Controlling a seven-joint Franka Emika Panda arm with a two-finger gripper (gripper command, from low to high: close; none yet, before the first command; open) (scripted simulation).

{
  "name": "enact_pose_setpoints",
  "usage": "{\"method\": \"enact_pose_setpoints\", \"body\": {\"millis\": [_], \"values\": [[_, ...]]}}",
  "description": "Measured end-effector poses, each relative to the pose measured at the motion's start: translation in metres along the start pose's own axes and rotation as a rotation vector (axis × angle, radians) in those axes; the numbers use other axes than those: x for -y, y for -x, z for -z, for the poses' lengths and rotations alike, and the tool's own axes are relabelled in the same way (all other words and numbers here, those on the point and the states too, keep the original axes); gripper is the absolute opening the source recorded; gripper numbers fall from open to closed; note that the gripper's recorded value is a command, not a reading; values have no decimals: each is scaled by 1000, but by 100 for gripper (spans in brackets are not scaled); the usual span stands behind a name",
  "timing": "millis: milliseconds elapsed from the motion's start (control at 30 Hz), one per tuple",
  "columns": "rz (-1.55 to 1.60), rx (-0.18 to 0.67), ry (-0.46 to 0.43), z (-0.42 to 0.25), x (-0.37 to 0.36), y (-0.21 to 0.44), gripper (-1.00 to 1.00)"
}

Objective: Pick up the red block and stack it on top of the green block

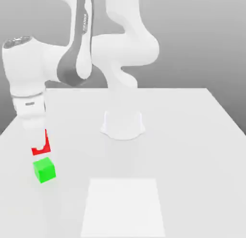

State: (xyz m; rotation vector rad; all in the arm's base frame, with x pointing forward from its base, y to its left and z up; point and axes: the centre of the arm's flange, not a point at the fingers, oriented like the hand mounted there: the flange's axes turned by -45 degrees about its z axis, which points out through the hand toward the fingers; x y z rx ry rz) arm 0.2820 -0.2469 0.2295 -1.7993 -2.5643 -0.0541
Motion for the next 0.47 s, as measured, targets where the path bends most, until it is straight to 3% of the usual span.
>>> {"method": "enact_pose_setpoints", "body": {"millis": [400, 433, 467], "values": [[-7, 19, -13, -44, 7, 0, -100], [-10, 23, -18, -48, 9, 0, 100], [-10, 23, -18, -48, 9, 0, 100]]}}
